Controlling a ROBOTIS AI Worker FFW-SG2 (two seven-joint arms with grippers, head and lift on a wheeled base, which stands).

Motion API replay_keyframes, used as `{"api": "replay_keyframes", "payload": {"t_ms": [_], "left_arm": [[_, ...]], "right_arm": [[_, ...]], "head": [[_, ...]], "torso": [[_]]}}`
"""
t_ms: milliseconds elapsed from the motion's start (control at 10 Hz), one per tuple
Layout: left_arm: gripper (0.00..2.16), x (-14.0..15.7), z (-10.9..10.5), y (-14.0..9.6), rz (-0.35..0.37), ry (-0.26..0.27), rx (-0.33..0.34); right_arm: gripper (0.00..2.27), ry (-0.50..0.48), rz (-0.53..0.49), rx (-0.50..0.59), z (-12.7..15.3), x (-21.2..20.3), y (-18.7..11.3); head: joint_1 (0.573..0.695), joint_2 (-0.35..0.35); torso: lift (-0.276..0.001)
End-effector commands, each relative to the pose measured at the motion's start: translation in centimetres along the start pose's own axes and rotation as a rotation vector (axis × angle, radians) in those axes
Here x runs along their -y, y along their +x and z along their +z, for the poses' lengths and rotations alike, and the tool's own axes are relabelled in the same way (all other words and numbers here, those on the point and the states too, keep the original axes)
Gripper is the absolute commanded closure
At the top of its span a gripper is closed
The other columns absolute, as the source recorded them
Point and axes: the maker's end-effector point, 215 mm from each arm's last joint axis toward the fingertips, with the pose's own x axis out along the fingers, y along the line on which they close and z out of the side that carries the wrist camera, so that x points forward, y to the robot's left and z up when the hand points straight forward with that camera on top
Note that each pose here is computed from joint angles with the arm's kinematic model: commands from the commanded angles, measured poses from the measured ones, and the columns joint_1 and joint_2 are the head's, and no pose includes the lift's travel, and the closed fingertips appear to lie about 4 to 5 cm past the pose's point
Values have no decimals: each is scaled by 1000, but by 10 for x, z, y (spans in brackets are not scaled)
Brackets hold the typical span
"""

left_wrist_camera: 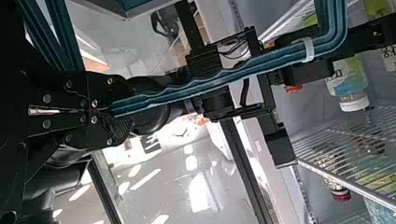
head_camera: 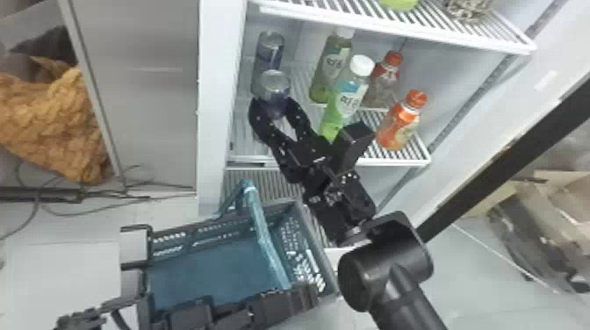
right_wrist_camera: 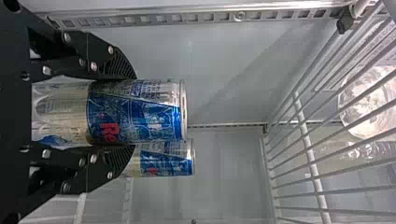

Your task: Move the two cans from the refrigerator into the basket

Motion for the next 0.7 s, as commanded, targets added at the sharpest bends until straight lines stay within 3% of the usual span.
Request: {"api": "replay_keyframes", "payload": {"t_ms": [0, 300, 600], "left_arm": [[1211, 1, 1, 0, -4, 0, 4], [1211, 2, 3, 0, -7, 2, 11], [1211, 2, 3, -1, -6, -1, 13]], "right_arm": [[907, -2, 13, 5, 6, -6, 1], [907, -17, 40, 23, 35, -20, -5], [907, -29, 40, 15, 61, -25, -29]], "head": [[695, -287], [695, -275], [695, -274]], "torso": [[-276], [-276], [-276]]}}
